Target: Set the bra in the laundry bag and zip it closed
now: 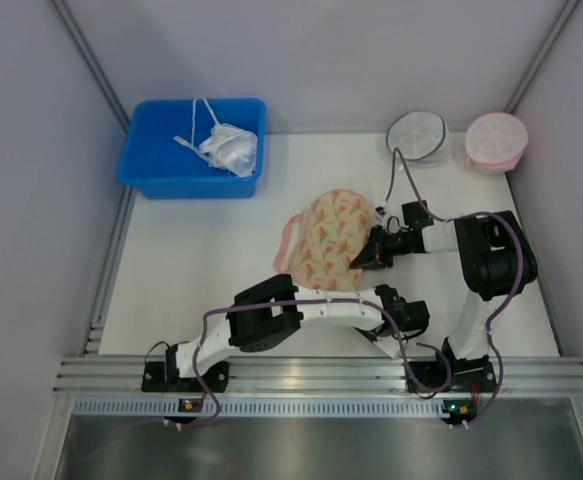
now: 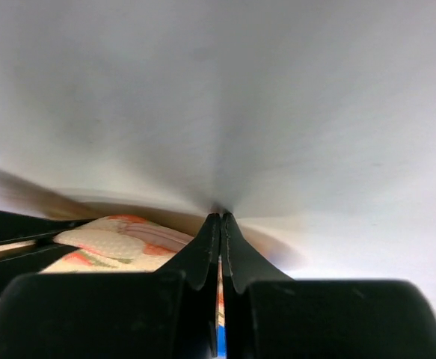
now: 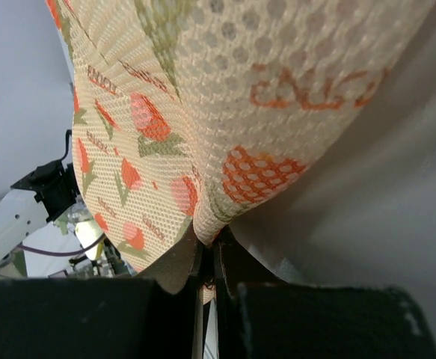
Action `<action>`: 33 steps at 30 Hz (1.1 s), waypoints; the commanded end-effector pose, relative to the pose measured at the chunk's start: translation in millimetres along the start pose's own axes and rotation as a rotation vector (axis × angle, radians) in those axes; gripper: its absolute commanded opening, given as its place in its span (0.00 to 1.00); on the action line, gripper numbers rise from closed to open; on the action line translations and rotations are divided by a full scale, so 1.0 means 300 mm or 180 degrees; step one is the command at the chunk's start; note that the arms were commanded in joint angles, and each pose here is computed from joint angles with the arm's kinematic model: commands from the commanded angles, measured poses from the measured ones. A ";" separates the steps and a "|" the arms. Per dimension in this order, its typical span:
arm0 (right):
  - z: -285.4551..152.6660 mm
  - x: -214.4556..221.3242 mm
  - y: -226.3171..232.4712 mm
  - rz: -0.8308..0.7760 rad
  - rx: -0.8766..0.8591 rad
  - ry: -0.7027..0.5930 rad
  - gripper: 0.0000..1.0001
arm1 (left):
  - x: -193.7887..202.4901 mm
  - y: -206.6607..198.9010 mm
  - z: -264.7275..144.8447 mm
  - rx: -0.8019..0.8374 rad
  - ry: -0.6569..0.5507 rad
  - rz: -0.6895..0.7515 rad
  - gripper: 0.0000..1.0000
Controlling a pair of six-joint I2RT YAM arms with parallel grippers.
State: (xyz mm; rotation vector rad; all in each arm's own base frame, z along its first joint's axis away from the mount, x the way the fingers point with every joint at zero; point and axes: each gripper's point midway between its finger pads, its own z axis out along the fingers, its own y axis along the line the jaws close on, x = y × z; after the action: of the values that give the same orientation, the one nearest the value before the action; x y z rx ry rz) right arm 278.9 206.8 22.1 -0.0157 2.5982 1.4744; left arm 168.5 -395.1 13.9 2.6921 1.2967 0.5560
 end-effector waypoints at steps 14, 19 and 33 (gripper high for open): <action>-0.027 -0.206 0.056 -0.0542 0.0038 -0.0134 0.24 | -0.137 -0.286 -0.064 0.0734 -0.0645 -0.0104 0.00; -0.103 -0.181 0.110 -0.0606 0.0063 -0.0043 0.66 | -0.143 -0.119 -0.039 0.0479 -0.0684 -0.0408 0.00; -0.151 0.089 0.005 0.0078 -0.0279 0.0386 0.59 | -0.140 0.158 -0.068 -0.0277 -0.1027 -0.0896 0.00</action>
State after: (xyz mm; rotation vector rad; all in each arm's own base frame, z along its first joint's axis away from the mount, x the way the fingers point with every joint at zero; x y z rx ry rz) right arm 259.4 158.3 36.9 -0.0734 2.6753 1.4943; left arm 158.6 -421.0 17.7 2.5099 1.5244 0.2044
